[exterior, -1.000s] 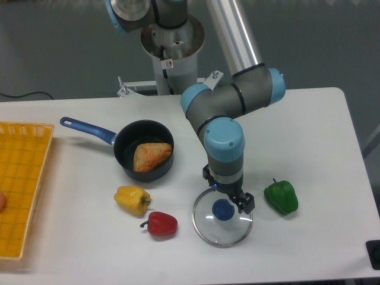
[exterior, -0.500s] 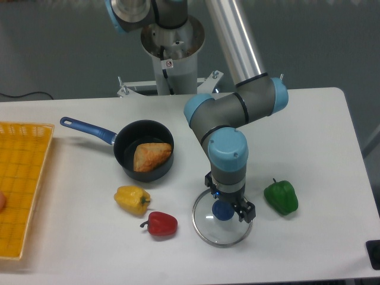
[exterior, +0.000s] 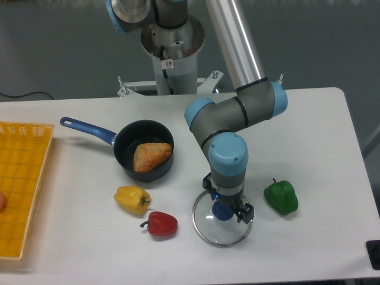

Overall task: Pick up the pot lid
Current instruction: 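Lower the open gripper around the blue knob of the glass lid, then close the gripper on the blue knob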

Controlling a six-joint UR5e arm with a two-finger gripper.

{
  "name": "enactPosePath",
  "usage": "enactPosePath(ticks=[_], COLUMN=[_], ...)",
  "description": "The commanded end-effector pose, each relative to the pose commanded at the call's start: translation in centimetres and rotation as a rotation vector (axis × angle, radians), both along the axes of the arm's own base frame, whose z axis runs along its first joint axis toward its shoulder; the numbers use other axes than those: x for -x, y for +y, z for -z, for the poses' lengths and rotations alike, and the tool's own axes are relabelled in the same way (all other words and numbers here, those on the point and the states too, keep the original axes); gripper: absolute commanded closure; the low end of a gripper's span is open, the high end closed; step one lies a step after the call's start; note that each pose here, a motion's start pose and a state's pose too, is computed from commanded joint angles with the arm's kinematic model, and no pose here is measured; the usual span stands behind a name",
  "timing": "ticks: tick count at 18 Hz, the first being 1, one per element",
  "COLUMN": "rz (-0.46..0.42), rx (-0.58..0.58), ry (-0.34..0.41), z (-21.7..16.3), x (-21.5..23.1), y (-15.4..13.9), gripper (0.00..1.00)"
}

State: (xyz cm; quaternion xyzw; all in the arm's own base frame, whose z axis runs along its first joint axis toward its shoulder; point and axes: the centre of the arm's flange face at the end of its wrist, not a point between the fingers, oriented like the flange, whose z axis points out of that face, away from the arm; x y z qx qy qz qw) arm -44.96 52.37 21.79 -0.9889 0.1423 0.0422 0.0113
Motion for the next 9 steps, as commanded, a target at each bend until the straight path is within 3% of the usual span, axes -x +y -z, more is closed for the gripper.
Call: enactPosePath(ticks=[9], rz=[-0.046], rx=[0.005], ry=[-0.010], z=[0.71], x=[-0.24], y=[0.19], gripper=[0.00])
